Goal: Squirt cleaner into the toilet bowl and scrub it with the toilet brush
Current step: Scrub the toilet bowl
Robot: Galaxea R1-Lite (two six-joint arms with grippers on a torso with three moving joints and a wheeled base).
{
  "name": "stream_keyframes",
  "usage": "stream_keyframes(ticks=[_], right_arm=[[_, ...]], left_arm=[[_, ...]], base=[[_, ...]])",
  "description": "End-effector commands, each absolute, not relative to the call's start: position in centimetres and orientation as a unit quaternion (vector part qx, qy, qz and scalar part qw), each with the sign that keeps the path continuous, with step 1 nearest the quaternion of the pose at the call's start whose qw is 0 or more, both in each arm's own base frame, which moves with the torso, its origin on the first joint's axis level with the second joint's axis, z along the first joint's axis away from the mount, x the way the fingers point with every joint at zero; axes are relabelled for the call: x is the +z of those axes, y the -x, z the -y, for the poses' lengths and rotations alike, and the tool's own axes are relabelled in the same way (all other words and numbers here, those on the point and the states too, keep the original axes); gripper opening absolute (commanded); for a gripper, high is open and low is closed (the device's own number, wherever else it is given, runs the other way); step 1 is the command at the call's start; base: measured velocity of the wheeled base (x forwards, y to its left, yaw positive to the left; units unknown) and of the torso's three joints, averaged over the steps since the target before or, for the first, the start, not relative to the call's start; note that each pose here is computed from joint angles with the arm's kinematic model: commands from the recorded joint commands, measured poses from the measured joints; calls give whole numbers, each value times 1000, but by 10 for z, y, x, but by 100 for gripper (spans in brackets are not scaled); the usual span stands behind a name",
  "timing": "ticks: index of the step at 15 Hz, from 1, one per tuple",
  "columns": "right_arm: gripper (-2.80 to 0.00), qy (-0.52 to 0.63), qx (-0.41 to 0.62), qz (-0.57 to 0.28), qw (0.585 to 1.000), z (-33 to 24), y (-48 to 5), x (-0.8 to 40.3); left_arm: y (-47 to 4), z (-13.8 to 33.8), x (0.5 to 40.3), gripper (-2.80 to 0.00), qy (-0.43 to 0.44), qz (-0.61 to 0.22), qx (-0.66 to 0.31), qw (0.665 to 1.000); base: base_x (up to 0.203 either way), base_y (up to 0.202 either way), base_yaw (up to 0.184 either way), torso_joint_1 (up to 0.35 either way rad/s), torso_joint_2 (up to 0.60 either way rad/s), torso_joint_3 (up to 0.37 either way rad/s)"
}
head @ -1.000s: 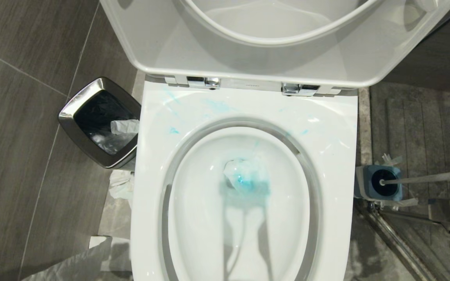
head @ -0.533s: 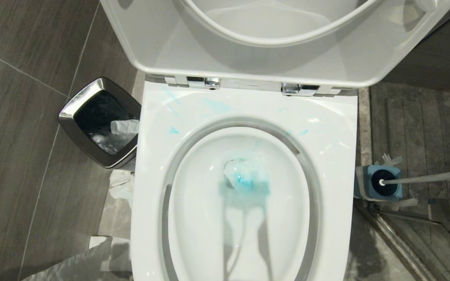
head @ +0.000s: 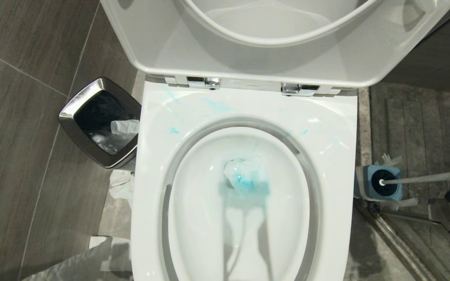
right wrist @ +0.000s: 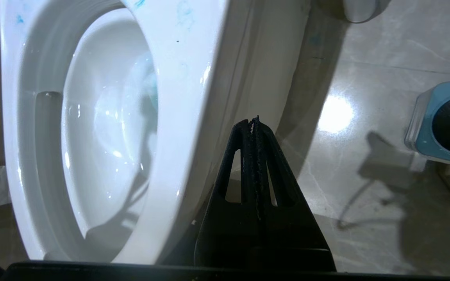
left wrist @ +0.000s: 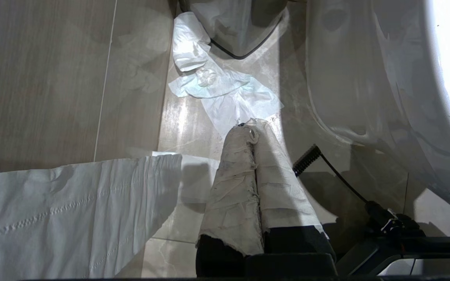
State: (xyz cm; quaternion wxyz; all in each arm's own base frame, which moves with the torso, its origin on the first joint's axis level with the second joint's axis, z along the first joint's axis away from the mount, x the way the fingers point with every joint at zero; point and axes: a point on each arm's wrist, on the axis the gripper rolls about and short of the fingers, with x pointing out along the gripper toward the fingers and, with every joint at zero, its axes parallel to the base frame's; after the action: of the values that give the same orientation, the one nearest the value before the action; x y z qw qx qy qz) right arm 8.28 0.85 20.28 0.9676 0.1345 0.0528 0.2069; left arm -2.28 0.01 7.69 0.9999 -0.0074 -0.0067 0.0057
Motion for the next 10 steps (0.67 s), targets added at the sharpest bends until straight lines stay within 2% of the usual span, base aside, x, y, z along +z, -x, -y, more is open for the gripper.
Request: stream_keyframes(ticks=[1,5,10], right_arm=[[-280,-136,220,-59,964,-11,-86,203],[-280,-137,233,-74,960,-14,-105,210],[-280,-150,237,-35,959,-16,-137,219]], left_arm=[[22,0,75,-280,8,3,6,1000],[22,0,75,-280,8,3,6,1000],[22,0,75,-280,8,3,6,1000]], base=[[0,0,0,0,0,0],[0,0,0,0,0,0],[0,0,0,0,0,0]])
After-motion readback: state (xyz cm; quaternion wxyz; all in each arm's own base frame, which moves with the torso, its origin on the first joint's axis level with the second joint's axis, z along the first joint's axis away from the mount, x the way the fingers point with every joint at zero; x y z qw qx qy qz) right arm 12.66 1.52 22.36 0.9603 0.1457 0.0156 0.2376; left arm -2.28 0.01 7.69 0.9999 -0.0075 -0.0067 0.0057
